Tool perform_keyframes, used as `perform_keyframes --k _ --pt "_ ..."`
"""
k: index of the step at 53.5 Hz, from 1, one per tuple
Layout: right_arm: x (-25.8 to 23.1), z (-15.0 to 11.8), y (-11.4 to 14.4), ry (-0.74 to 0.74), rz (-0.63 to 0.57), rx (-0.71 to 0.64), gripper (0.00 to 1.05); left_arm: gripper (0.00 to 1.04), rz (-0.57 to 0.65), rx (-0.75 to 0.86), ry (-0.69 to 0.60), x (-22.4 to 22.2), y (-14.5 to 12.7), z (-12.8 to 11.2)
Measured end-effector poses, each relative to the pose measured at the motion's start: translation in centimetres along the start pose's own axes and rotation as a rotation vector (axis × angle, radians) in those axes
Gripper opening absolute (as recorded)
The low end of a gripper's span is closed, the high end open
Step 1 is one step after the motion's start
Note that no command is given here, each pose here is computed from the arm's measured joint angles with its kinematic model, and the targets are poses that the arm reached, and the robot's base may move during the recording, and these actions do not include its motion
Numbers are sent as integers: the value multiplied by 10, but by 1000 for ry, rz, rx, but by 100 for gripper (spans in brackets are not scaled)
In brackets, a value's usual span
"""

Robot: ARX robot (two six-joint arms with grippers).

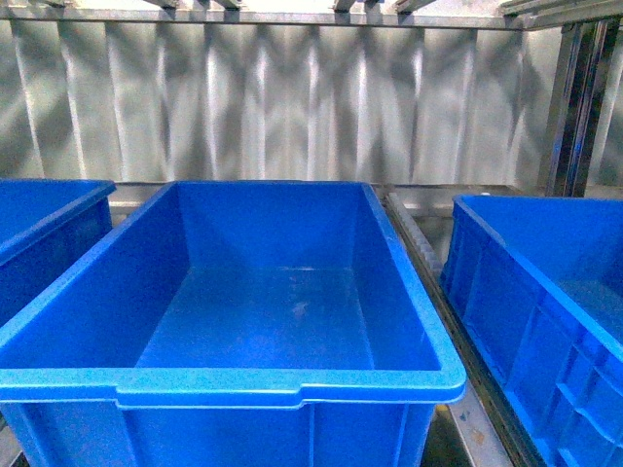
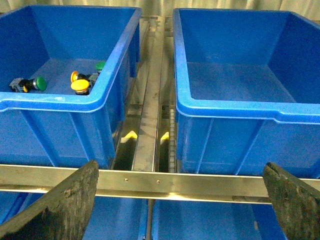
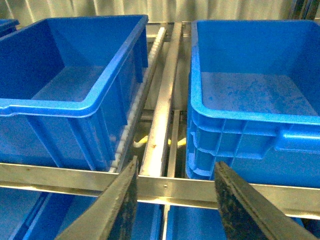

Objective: Pick red and yellow buttons and place in box

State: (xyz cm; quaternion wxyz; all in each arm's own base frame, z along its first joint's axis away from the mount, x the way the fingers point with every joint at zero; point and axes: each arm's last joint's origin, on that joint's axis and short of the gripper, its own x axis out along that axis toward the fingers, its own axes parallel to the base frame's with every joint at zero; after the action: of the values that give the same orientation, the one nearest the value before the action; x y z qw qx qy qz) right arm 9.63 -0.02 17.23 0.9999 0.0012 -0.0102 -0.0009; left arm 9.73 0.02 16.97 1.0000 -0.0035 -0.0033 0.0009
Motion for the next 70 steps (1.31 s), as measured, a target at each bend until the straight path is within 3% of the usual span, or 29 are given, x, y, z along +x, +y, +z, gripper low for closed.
perform_keyframes --k 18,56,59,63,70 --pt "0 0 0 -1 -5 1 99 97 -3 0 0 0 0 0" --pt "0 0 0 0 11 0 98 97 6 0 0 0 0 0" --pt "0 0 0 0 10 0 98 97 24 -99 143 1 -1 -1" --pt "0 0 0 0 6 0 98 97 -10 -217 225 17 -9 21" --pt "0 0 0 0 3 0 98 97 -102 -224 185 85 -37 107"
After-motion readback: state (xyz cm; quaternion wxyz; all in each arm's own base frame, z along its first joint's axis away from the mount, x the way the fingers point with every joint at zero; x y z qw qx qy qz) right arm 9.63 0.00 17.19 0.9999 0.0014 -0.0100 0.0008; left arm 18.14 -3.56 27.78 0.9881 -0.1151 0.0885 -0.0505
